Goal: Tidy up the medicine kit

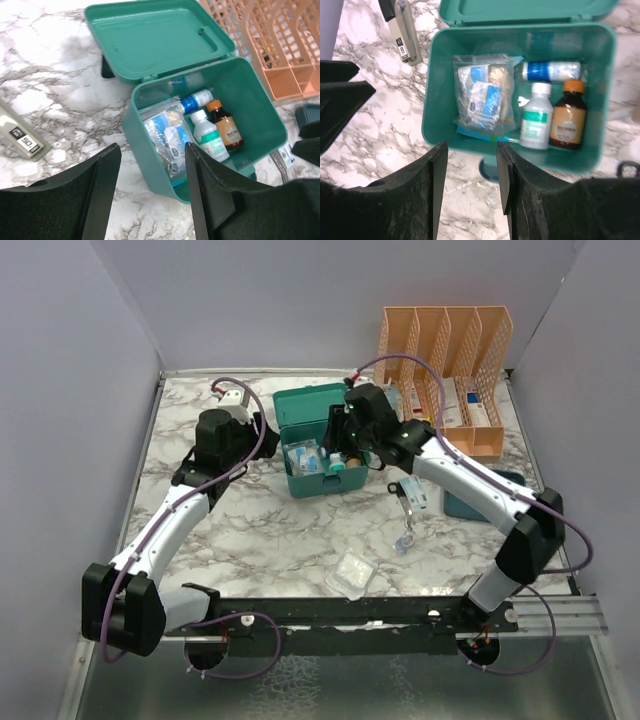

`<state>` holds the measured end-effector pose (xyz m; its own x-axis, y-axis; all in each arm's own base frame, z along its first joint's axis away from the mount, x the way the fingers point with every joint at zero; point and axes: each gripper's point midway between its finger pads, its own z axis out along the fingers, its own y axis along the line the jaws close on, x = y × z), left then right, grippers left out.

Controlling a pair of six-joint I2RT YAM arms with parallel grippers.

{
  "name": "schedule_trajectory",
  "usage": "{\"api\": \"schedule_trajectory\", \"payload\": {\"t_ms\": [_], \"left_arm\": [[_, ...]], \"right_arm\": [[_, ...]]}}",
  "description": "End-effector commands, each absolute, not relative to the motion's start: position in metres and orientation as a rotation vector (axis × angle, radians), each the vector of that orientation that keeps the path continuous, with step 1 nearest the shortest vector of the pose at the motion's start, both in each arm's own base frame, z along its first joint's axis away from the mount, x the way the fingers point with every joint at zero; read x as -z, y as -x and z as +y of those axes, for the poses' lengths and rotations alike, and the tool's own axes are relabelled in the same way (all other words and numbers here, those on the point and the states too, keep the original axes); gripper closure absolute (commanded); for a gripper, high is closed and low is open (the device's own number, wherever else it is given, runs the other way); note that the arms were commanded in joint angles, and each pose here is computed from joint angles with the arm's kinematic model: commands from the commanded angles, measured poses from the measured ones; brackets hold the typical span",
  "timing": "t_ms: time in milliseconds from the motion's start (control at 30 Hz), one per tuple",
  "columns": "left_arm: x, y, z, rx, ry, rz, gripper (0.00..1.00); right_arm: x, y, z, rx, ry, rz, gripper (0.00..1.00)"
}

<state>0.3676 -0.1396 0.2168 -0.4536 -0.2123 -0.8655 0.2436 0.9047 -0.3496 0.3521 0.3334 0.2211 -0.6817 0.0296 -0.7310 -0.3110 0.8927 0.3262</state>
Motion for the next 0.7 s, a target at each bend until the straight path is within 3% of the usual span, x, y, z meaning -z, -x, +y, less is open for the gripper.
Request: {"api": "schedule_trajectory", "payload": {"t_ms": [0, 267, 300, 333, 667], "left_arm": [[-0.248, -0.350, -0.171, 0.635, -0.282, 1.868, 0.43], [-0.268, -0.332, -0.197, 0.649, -0.508, 1.793, 0.29], [-0.269, -0.332, -0.197, 0.626, -0.535, 1.785, 0.10], [-0.271, -0.332, -0.197, 0.608, -0.548, 1.783, 0.02], [-0.281, -0.328, -0.211, 0.645, -0.585, 1.753, 0.01]], "right_arm": [[-0.222, -0.339, 0.293, -0.464, 0.110, 2.193, 0.55], [-0.175, -0.280, 0.230, -0.384, 0.104, 2.263, 0.50], [-0.167, -0.273, 0.229, -0.396, 0.124, 2.283, 0.49], [-0.159, -0.266, 0.226, -0.402, 0.139, 2.305, 0.49], [-0.080, -0.196, 0.217, -0.416, 0.212, 2.712, 0.48]]}}
